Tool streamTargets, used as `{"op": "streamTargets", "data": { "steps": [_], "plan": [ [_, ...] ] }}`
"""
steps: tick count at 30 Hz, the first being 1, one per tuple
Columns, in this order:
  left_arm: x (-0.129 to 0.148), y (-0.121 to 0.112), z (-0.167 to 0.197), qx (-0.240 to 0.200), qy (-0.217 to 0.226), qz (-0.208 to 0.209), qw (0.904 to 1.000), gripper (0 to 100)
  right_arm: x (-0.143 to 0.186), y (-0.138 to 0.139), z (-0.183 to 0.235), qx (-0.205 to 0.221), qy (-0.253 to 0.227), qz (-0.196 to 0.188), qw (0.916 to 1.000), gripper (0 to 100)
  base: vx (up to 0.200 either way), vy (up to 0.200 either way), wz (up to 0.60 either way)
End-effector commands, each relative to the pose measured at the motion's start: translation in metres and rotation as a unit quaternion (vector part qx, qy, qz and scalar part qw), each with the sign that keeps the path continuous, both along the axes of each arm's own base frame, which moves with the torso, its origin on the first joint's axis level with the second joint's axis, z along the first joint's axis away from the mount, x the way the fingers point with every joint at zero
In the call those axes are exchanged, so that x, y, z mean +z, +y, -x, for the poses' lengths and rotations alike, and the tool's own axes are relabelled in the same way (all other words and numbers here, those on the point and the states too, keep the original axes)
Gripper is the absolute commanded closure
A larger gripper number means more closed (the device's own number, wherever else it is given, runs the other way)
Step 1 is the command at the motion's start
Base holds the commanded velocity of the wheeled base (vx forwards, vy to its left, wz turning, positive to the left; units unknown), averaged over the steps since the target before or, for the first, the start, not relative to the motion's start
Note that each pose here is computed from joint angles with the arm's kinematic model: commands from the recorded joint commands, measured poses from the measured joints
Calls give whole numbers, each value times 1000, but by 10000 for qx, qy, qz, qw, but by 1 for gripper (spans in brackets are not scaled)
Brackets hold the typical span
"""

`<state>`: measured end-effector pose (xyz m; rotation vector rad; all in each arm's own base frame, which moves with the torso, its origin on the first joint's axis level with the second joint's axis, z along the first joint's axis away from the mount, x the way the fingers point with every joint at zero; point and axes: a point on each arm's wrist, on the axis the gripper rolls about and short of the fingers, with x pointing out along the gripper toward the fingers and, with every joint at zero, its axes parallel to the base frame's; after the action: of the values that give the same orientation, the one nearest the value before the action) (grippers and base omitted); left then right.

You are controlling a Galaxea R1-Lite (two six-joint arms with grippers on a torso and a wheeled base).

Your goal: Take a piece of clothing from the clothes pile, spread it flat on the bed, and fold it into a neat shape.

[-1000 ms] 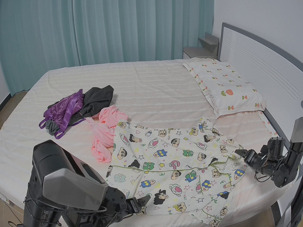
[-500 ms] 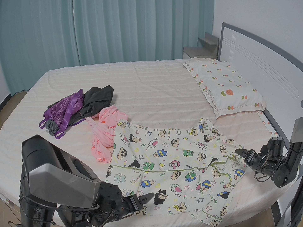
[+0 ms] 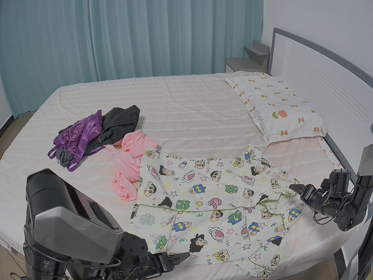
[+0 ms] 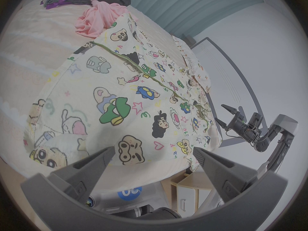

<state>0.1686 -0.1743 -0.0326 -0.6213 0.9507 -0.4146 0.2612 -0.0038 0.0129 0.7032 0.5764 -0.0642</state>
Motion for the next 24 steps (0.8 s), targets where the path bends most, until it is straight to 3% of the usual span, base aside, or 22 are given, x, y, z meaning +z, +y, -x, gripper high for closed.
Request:
{"op": "streamTargets", "data": {
  "steps": [1,9,15,24],
  "plan": [
    [0,-2,-1,19,-82,33,10000,0,0,0,0,3,7,-2,10000,0,0,0,0],
    [20,4,-6,301,-339,293,9985,0,0,0,0,3,7,-2,10000,0,0,0,0],
    [30,14,-16,952,-310,614,9931,0,0,0,0,-3,7,2,10000,0,0,0,0],
    [30,21,-21,1244,-305,622,9898,0,0,0,0,-3,7,2,10000,0,0,0,0]
  ]
}}
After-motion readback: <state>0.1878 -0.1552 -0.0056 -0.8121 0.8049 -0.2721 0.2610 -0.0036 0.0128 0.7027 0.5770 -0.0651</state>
